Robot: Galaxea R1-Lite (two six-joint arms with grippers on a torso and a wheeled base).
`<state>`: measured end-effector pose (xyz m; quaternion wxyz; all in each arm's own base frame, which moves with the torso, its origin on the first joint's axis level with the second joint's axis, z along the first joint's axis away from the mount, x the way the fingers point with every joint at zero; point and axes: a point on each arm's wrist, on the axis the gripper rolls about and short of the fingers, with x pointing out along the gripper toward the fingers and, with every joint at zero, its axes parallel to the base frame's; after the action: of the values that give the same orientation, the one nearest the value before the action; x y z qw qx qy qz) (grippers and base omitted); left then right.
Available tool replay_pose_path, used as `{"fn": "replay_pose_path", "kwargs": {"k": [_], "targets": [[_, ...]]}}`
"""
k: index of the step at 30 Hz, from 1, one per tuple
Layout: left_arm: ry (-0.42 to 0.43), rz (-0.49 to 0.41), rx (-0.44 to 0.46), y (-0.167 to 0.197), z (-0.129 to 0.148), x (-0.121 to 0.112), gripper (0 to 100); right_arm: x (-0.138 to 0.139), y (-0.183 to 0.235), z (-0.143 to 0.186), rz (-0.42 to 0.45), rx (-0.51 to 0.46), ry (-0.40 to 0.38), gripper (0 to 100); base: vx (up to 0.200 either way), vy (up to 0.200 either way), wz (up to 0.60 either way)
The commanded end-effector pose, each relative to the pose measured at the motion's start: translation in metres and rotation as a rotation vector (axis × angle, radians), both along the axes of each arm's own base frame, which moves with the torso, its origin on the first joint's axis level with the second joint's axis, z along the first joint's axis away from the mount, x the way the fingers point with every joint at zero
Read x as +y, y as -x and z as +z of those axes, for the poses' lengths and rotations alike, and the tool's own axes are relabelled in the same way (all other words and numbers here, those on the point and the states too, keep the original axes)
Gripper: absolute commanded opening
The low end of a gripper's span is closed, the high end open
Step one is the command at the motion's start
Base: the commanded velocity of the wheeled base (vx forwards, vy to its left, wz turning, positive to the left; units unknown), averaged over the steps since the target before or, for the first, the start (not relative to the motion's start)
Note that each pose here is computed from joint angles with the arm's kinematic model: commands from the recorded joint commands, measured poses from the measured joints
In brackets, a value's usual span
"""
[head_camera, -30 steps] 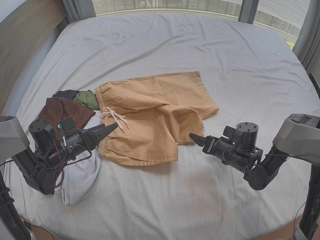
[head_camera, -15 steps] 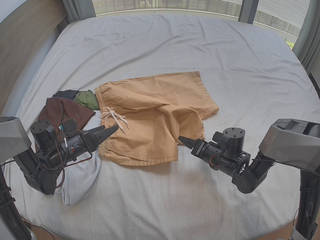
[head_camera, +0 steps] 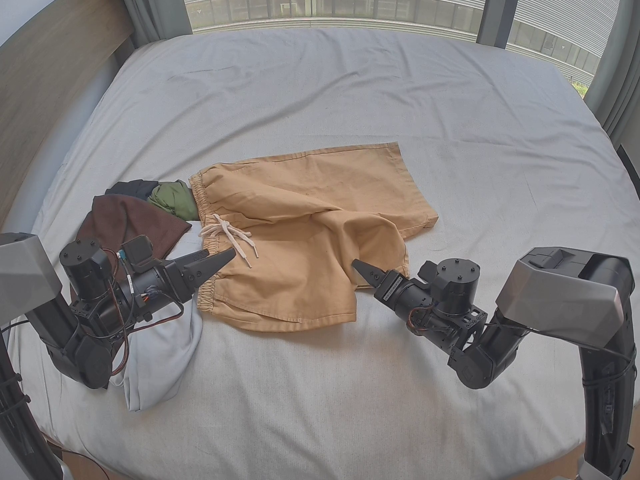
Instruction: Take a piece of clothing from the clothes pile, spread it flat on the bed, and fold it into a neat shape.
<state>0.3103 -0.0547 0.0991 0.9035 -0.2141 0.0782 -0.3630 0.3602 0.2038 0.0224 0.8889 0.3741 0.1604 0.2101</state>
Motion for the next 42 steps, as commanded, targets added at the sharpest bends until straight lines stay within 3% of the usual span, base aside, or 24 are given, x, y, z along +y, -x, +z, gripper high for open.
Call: {"fn": "replay_pose_path", "kwargs": {"k": [1,2,18,22,28,32,42], "targets": [[-0.001,0.0,0.0,0.0,0.0,0.0,100,-0.003,-0.001,-0.018,-0.021,0.027,0.016,100,0.0,0.0,0.0],[-0.001,0.0,0.0,0.0,0.0,0.0,100,-0.003,-0.001,-0.018,-0.022,0.025,0.017,0,0.0,0.0,0.0],[-0.001,-0.002,0.005,0.0,-0.001,0.0,100,-0.006,0.003,-0.014,-0.031,0.003,0.008,0,0.0,0.0,0.0],[-0.001,0.0,0.003,0.0,-0.001,0.0,100,-0.012,0.011,0.001,-0.034,-0.024,-0.006,0,0.0,0.0,0.0],[-0.001,-0.002,0.002,0.0,0.0,0.0,100,-0.033,0.024,0.024,-0.06,-0.031,0.004,0,0.0,0.0,0.0],[0.0,0.001,-0.001,0.001,0.001,0.0,100,-0.048,0.025,0.026,-0.08,-0.031,0.049,0,0.0,0.0,0.0],[-0.002,0.001,0.005,0.001,-0.001,0.0,100,-0.073,0.021,0.034,-0.118,-0.009,0.072,0,0.0,0.0,0.0]]}}
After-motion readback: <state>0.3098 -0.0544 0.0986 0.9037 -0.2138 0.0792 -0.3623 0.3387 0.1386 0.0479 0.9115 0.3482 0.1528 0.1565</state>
